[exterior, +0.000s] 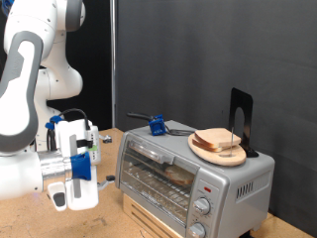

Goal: Make a piece of toast with the oven

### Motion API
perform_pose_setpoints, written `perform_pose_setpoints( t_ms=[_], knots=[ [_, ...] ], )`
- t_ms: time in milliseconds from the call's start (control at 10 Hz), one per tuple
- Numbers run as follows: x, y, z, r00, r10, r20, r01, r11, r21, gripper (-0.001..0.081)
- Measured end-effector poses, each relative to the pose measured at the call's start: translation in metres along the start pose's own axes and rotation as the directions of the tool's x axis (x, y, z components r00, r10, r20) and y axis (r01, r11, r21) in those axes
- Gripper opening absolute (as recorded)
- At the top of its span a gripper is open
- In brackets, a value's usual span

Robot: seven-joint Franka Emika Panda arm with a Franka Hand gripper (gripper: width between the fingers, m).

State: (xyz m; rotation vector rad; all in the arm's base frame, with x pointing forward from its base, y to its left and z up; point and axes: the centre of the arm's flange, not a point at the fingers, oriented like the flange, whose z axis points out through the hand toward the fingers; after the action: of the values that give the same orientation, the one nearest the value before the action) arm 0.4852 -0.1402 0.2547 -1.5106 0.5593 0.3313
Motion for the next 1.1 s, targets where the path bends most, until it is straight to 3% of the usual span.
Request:
perform_pose_setpoints(
  t_ms=[300, 800, 1100],
  knots=[
    [0.032, -0.009, 0.002, 0.993, 0.047, -0.111, -0.048, 0.999, -0.008, 0.0808],
    [0.104, -0.03, 0.012, 0.986, 0.159, -0.038, -0.161, 0.985, -0.053, 0.0808],
    [0.107, -0.028, 0.009, 0.986, 0.153, -0.063, -0.155, 0.988, -0.029, 0.0808]
  ],
)
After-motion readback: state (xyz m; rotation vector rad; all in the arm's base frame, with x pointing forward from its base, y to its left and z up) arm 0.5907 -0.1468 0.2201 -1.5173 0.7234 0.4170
